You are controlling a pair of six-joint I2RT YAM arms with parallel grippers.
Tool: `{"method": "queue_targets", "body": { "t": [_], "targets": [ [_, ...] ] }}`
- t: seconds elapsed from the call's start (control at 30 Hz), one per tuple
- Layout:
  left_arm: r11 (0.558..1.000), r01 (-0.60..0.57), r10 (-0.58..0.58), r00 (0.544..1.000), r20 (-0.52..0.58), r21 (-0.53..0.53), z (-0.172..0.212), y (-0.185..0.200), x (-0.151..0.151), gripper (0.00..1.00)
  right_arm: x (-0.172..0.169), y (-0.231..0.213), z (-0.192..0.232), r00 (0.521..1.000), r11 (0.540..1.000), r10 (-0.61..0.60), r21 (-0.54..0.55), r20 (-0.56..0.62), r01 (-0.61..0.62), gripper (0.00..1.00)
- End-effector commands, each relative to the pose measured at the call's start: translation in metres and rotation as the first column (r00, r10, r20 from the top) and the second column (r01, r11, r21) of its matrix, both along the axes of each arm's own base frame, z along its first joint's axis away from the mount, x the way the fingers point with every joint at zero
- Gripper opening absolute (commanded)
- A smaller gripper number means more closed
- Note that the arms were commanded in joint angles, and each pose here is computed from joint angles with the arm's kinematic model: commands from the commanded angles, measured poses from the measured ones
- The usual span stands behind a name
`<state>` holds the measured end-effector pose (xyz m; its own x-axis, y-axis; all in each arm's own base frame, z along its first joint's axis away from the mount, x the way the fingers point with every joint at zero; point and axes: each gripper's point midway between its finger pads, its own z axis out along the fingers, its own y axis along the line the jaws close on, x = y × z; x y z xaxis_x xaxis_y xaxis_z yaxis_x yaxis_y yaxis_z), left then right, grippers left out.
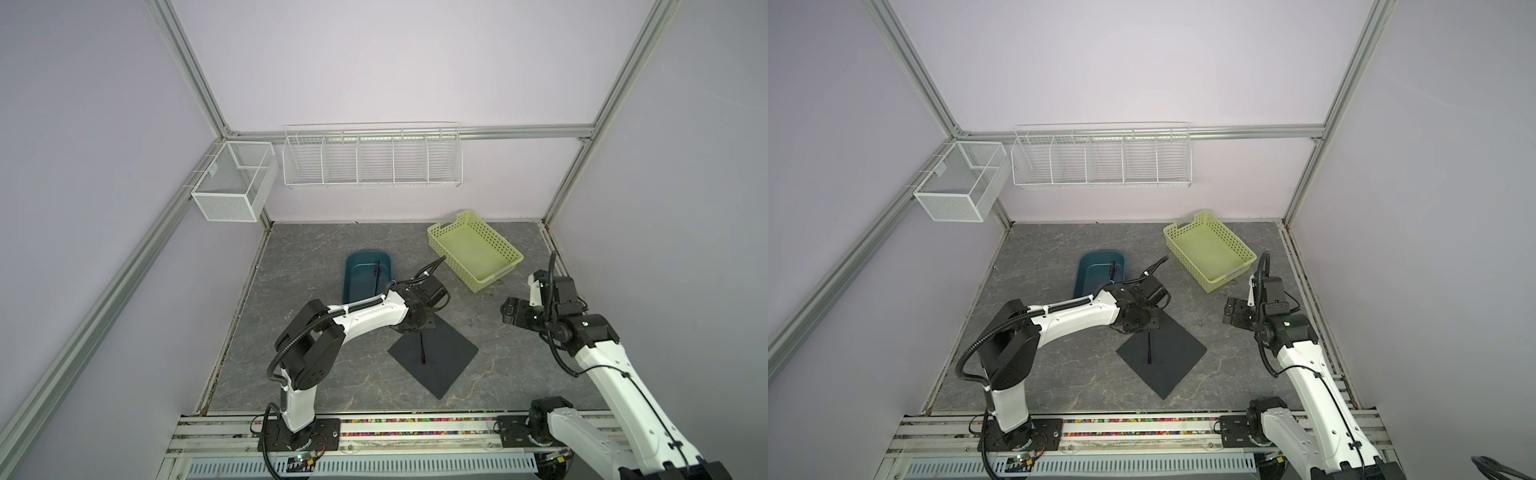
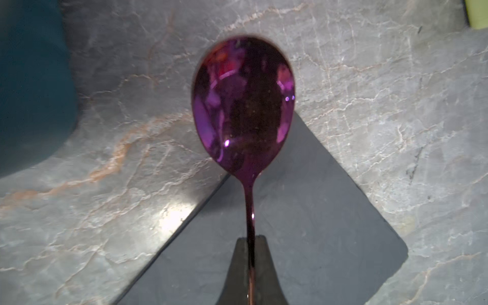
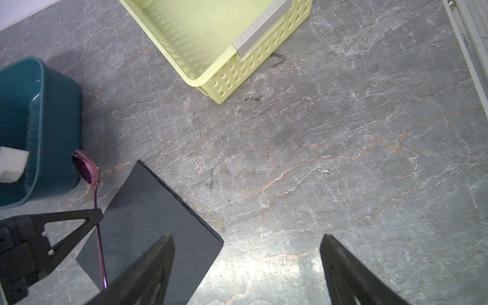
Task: Place the utensils on the paper napkin and roll it up
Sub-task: 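Lift the purple spoon and carry it over the dark napkin with the left gripper, then lower the purple spoon onto the dark napkin with the left gripper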
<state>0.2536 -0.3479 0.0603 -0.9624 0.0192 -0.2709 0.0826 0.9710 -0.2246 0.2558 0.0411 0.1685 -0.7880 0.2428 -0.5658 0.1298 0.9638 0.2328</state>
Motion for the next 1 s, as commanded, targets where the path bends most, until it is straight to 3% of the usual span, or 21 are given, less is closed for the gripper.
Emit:
{"method": "queue_targets", "body": {
  "t": [0.0,0.53,0.97],
  "targets": [
    [1.0,-0.016,0.016,1.0,-0.022,-0.003,-0.012,-0.006,-0.006,0.0,-0.002,0.002,-0.003,1.0,1.0,0.021,0.009,0.007,-0.021,0.89],
    [0.998,0.003,0.0,0.999,-0.051,0.056,-0.029,0.0,-0.031,0.0,-0.002,0.002,-0.004,1.0,0.999,0.023,0.026,0.006,-0.023,0.89],
    [0.997,-0.024,0.027,0.999,-0.046,0.069,-0.033,0.004,-0.03,0.0,-0.001,0.003,-0.005,1.0,0.999,0.023,0.034,0.003,-0.023,0.89]
  ]
}}
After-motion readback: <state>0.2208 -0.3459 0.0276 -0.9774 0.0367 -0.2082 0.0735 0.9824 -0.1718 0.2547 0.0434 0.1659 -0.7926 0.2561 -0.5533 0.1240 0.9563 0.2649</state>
